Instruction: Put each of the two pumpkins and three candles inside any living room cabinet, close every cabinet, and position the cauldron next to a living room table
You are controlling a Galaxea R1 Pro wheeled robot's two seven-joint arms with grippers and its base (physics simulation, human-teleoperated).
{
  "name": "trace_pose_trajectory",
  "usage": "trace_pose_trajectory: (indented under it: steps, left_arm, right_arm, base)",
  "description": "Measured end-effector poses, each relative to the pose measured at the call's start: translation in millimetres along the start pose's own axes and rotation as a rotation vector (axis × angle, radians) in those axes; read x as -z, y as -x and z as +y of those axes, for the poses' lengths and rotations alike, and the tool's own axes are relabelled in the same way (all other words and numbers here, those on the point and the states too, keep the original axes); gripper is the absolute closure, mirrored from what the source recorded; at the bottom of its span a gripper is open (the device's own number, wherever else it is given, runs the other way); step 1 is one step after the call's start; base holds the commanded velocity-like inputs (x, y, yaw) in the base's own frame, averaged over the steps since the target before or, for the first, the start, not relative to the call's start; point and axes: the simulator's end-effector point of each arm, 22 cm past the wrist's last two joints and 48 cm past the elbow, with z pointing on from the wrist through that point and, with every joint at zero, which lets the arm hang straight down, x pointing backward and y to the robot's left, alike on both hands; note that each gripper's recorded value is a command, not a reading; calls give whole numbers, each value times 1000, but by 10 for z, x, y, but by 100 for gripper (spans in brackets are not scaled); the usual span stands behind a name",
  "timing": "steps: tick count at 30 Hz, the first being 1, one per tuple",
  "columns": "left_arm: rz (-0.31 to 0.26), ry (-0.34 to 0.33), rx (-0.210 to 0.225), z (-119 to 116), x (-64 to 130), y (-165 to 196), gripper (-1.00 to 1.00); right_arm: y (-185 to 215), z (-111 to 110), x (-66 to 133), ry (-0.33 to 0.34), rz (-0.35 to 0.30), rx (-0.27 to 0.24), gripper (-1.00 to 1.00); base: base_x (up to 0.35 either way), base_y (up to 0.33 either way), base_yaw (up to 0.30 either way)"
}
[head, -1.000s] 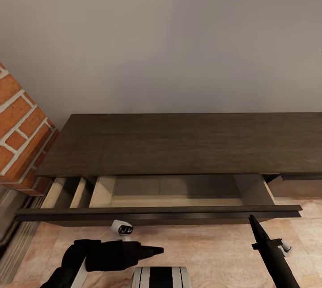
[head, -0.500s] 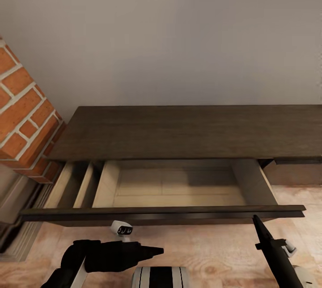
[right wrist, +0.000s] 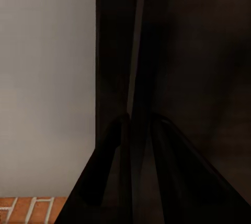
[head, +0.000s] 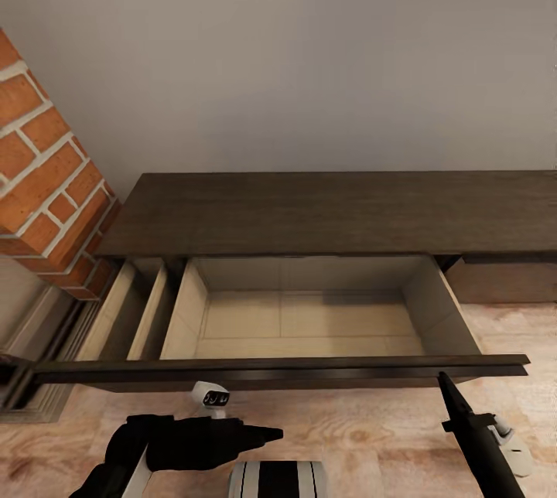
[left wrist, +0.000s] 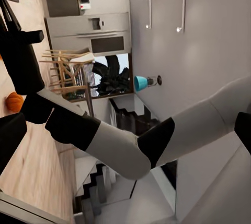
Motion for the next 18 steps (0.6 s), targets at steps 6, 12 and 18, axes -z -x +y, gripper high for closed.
trace_pose_trajectory:
  steps: [6, 12, 18]
  left_arm:
    - [0, -3, 0, -6, -8, -1, -100]
    - [0, -3, 0, -6, -9, -1, -100]
    - [0, -2, 1, -2, -8, -3, -100]
  right_arm:
    - [0, 4, -4, 1, -1, 3, 100]
    - [1, 3, -19, 3, -1, 2, 100]
    - [25, 13, -267, 25, -7, 3, 100]
  base:
    - [-86, 0, 0]
    - [-35, 0, 0]
    - [-173, 0, 0]
